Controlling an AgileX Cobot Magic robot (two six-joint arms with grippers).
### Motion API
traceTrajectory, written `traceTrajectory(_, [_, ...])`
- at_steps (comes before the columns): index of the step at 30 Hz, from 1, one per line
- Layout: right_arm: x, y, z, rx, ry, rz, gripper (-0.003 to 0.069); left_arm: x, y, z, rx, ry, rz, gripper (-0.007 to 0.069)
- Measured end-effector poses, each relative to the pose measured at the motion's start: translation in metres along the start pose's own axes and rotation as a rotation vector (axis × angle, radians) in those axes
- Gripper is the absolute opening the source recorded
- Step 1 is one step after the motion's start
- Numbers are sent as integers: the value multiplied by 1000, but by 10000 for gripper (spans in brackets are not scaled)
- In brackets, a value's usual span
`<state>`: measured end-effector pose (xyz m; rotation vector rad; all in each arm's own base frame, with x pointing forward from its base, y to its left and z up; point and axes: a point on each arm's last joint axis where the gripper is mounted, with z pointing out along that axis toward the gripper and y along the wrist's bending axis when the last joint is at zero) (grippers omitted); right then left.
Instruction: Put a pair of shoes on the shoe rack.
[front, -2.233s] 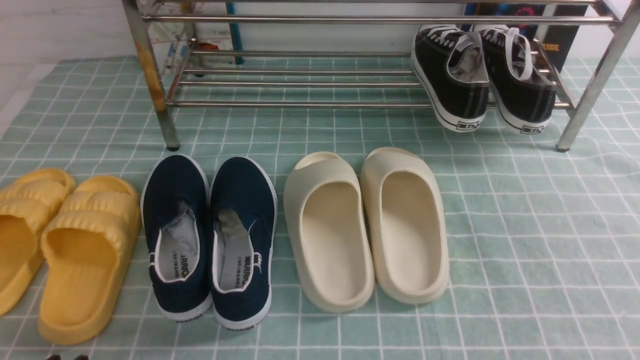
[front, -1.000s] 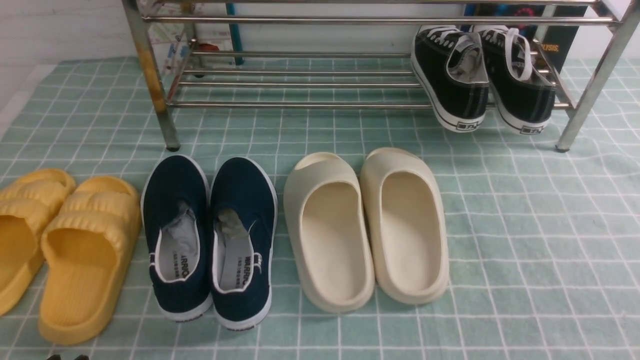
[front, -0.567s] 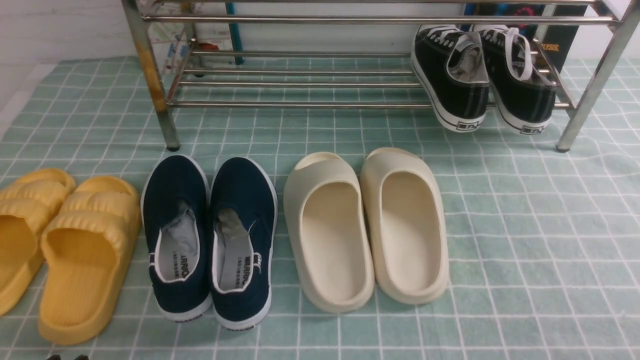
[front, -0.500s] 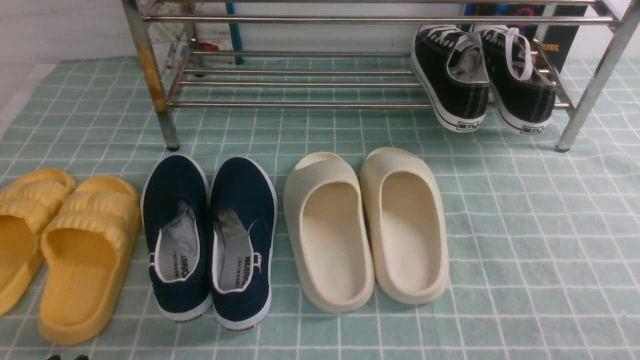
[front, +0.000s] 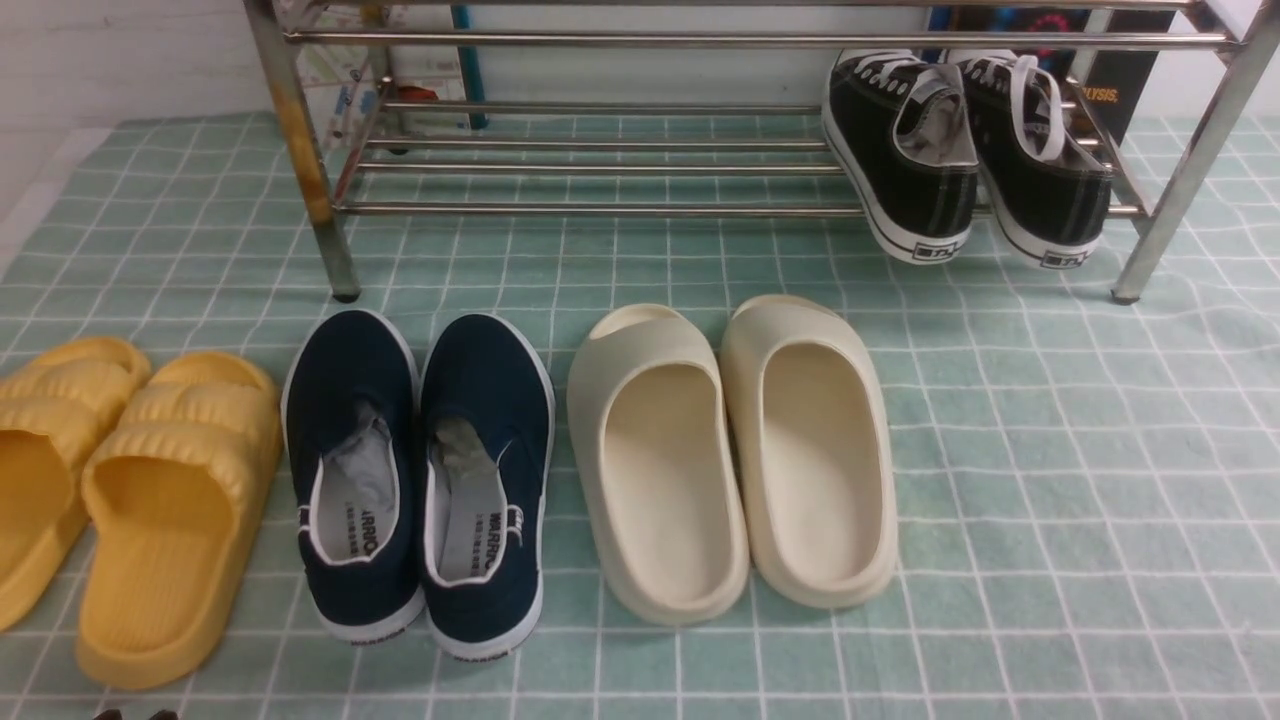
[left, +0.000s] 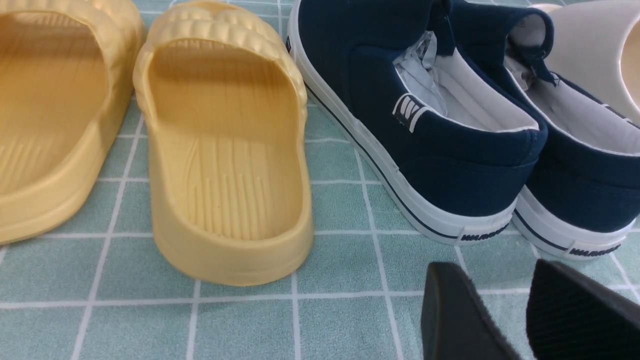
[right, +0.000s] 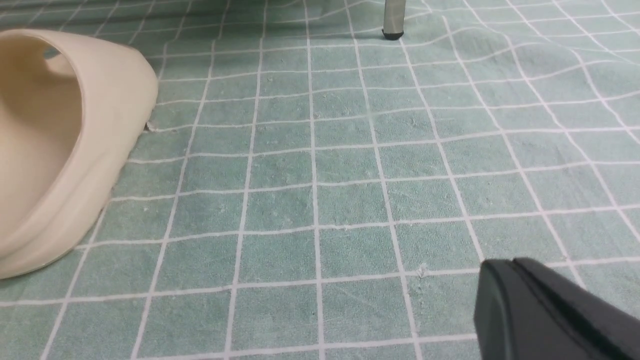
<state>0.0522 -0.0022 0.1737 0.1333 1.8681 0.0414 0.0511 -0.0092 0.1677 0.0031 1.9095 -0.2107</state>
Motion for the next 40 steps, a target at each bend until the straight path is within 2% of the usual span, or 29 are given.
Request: traceTrajectory(40, [0, 0, 0, 0, 0, 19, 31, 0, 0, 0, 0, 0, 0, 239])
